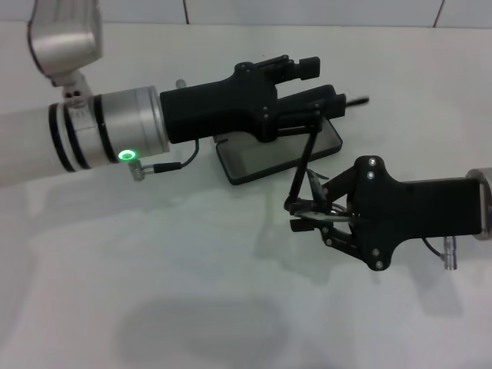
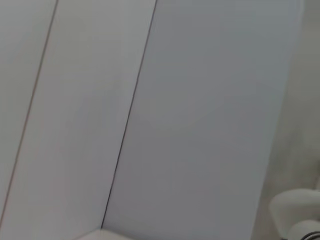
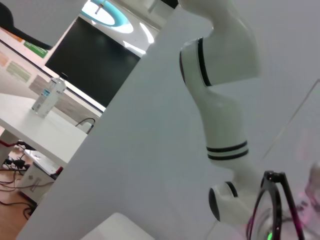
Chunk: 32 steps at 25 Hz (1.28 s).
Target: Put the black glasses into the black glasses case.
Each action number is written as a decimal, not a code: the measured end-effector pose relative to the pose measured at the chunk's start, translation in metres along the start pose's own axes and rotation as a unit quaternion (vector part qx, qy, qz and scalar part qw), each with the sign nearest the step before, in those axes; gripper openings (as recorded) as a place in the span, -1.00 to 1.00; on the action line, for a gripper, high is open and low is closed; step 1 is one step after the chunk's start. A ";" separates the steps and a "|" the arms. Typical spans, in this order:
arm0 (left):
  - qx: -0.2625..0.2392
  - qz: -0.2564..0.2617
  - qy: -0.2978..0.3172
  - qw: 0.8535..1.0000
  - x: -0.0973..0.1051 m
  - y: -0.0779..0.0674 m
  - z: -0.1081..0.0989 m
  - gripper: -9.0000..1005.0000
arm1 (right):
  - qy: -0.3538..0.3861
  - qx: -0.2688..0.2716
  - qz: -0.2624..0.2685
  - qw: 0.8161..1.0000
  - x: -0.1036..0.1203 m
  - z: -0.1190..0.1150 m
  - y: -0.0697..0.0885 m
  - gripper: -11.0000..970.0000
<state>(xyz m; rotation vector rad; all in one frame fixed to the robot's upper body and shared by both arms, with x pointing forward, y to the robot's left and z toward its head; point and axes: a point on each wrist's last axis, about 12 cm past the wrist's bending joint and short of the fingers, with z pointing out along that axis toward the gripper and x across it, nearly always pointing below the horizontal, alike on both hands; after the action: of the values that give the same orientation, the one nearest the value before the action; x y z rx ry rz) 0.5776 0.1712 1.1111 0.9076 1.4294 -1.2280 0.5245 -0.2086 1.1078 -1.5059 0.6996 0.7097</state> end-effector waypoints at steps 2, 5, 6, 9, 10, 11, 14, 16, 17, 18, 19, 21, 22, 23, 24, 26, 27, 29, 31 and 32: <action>0.003 0.003 -0.004 1.000 -0.001 -0.001 -0.002 0.62 | 0.007 0.004 0.005 1.000 0.001 -0.002 0.001 -0.85; 0.005 0.004 -0.002 1.000 0.000 -0.001 -0.002 0.62 | 0.018 0.014 0.008 1.000 0.004 -0.005 -0.001 -0.85; 0.006 0.004 0.000 1.000 0.000 -0.001 -0.002 0.62 | 0.021 0.017 0.009 1.000 0.004 -0.006 -0.001 -0.85; 0.011 0.005 0.006 1.000 0.000 -0.002 -0.002 0.62 | 0.025 0.021 0.014 0.999 0.005 -0.008 -0.003 -0.85; 0.011 0.005 0.008 1.000 0.001 -0.002 -0.002 0.62 | 0.026 0.021 0.015 0.999 0.005 -0.009 -0.003 -0.85; 0.012 0.005 0.009 1.000 0.001 -0.002 -0.002 0.62 | 0.027 0.021 0.016 0.999 0.005 -0.010 -0.003 -0.85; 0.014 0.005 0.014 1.000 0.002 -0.002 -0.003 0.62 | 0.029 0.022 0.017 0.999 0.005 -0.011 -0.003 -0.85; 0.016 0.005 0.018 1.000 0.003 -0.003 -0.003 0.62 | 0.031 0.025 0.017 0.999 0.005 -0.013 -0.003 -0.85; 0.016 0.005 0.019 1.000 0.003 -0.003 -0.003 0.62 | 0.031 0.027 0.017 0.999 0.005 -0.013 -0.003 -0.85; 0.016 0.004 0.019 1.000 0.003 -0.003 -0.003 0.62 | 0.032 0.028 0.017 0.999 0.005 -0.014 -0.003 -0.85; 0.016 0.004 0.019 1.000 0.004 -0.003 -0.004 0.62 | 0.032 0.028 0.018 0.999 0.005 -0.014 -0.003 -0.85; 0.015 0.004 0.019 1.000 0.004 -0.003 -0.004 0.62 | 0.032 0.028 0.018 0.999 0.005 -0.014 -0.003 -0.85; 0.015 0.004 0.018 1.000 0.004 -0.003 -0.004 0.62 | 0.032 0.028 0.017 0.999 0.005 -0.014 -0.003 -0.85; 0.014 0.004 0.018 1.000 0.004 -0.003 -0.005 0.62 | 0.032 0.028 0.017 0.999 0.005 -0.015 -0.003 -0.85; 0.013 0.004 0.018 1.000 0.004 -0.003 -0.005 0.62 | 0.033 0.028 0.017 0.999 0.005 -0.015 -0.003 -0.85; 0.013 0.005 0.018 1.000 0.003 -0.002 -0.006 0.62 | 0.035 0.029 0.020 0.999 0.005 -0.017 -0.004 -0.85; 0.013 0.005 0.019 1.000 0.003 -0.002 -0.006 0.62 | 0.035 0.029 0.020 0.999 0.005 -0.017 -0.004 -0.85; 0.013 0.006 0.019 1.000 0.003 -0.002 -0.006 0.62 | 0.037 0.030 0.027 0.998 0.005 -0.018 -0.004 -0.85; 0.013 0.007 0.019 1.000 0.003 -0.002 -0.007 0.62 | 0.039 0.030 0.030 0.998 0.005 -0.018 -0.004 -0.85; 0.013 0.008 0.019 1.000 0.003 -0.002 -0.007 0.62 | 0.039 0.031 0.030 0.998 0.005 -0.019 -0.004 -0.85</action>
<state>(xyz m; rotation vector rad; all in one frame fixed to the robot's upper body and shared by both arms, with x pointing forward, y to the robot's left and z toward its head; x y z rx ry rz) 0.5735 0.1773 1.1085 0.9637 1.4367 -1.2261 0.5319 -0.2272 1.1071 -1.4677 0.8217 0.6714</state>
